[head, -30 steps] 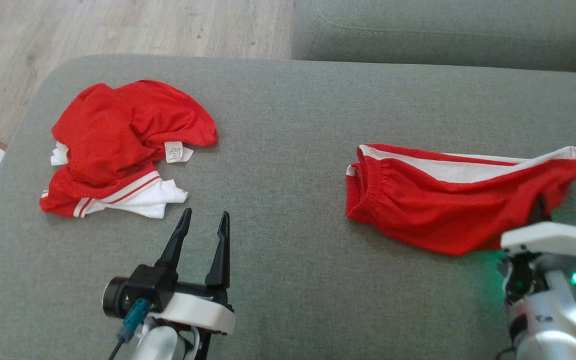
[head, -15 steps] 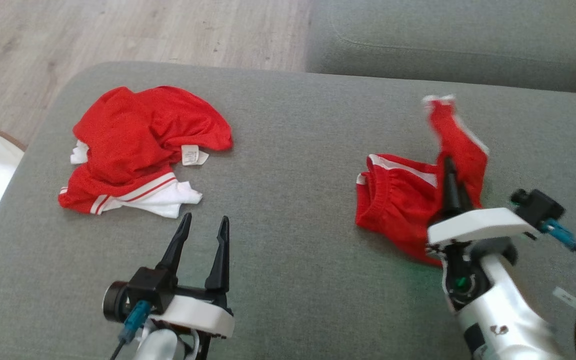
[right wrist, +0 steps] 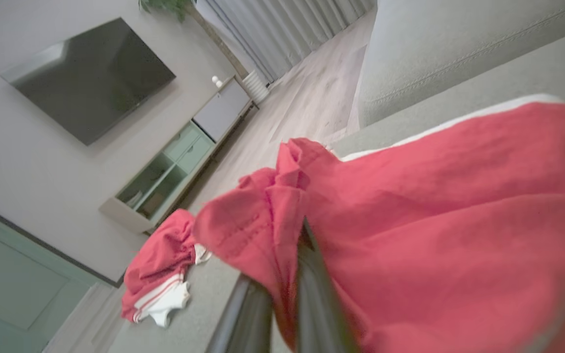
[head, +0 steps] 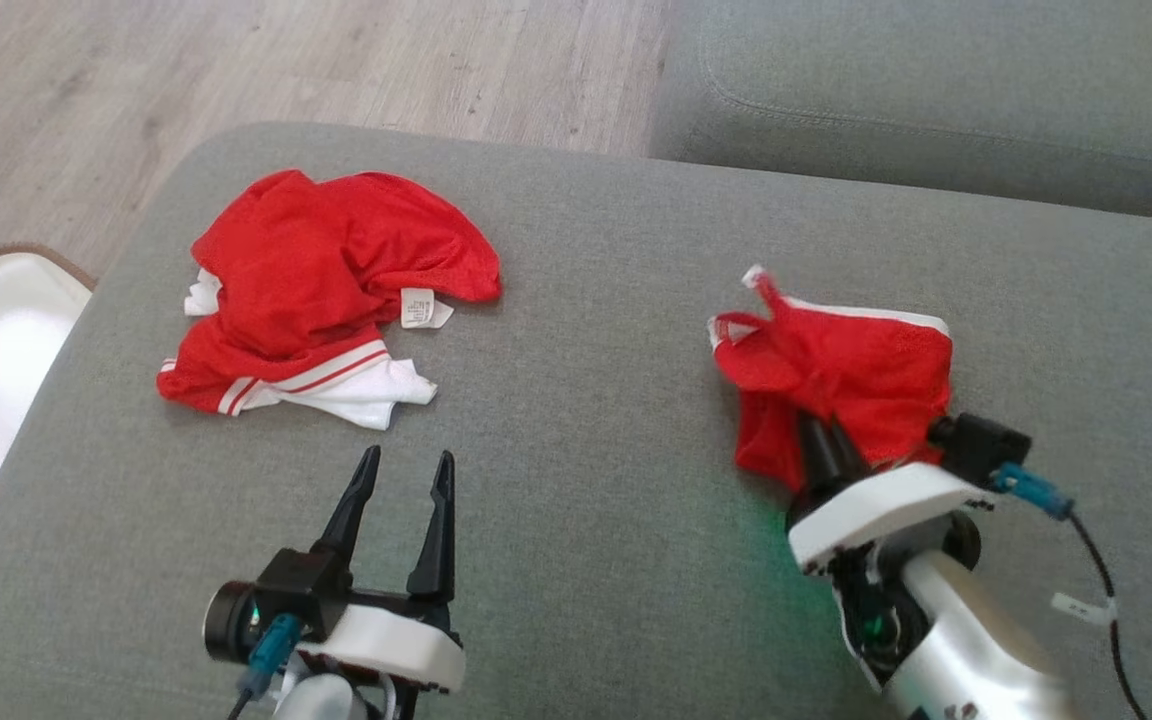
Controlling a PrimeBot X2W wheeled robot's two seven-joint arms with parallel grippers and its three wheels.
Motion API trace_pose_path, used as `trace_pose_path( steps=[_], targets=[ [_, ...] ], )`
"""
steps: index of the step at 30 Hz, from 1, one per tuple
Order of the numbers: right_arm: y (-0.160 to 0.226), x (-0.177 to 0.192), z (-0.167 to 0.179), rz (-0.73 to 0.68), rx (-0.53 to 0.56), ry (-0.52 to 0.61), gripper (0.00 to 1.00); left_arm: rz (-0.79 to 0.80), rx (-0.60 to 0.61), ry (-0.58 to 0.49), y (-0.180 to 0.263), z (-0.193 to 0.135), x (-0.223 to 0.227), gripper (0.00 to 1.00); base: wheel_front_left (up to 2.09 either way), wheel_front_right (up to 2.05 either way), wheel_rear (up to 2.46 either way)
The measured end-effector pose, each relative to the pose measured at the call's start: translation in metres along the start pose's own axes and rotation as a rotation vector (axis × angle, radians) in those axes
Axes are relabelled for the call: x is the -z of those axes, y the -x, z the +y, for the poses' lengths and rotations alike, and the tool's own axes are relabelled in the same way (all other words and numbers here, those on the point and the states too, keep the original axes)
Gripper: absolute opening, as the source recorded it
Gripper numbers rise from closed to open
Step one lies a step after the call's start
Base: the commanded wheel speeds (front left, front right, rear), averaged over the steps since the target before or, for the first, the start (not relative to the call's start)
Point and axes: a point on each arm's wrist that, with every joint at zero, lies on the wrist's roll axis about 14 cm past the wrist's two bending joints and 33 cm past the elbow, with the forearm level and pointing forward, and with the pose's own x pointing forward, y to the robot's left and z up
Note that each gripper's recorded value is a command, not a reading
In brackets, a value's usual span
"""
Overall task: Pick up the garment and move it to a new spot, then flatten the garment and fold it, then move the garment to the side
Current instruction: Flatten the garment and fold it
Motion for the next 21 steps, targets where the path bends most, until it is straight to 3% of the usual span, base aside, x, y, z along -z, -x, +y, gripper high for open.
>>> trace_pose_path(
  steps=[1,10,15,18,21],
  targets=[
    [0.002,0.005,0.000,0.021,-0.005,0.031,1.00,-0.001,-0.001,-0.001,0.000,0.000,0.000,1.00,0.00,0.00,0.00],
    [0.024,0.061,0.012,0.255,-0.119,0.301,1.00,-0.005,0.004,0.002,0.003,-0.001,-0.001,1.00,0.00,0.00,0.00],
    [0.040,0.083,0.006,0.371,-0.121,0.365,1.00,0.004,0.013,0.006,0.005,-0.005,0.003,1.00,0.00,0.00,0.00],
    [0.042,0.075,0.003,0.336,-0.109,0.364,1.00,0.000,0.029,0.004,0.002,-0.009,0.001,1.00,0.00,0.00,0.00],
    [0.038,0.044,-0.002,0.211,-0.076,0.318,1.00,-0.020,0.052,0.004,-0.002,-0.016,-0.005,1.00,0.00,0.00,0.00]
  ],
)
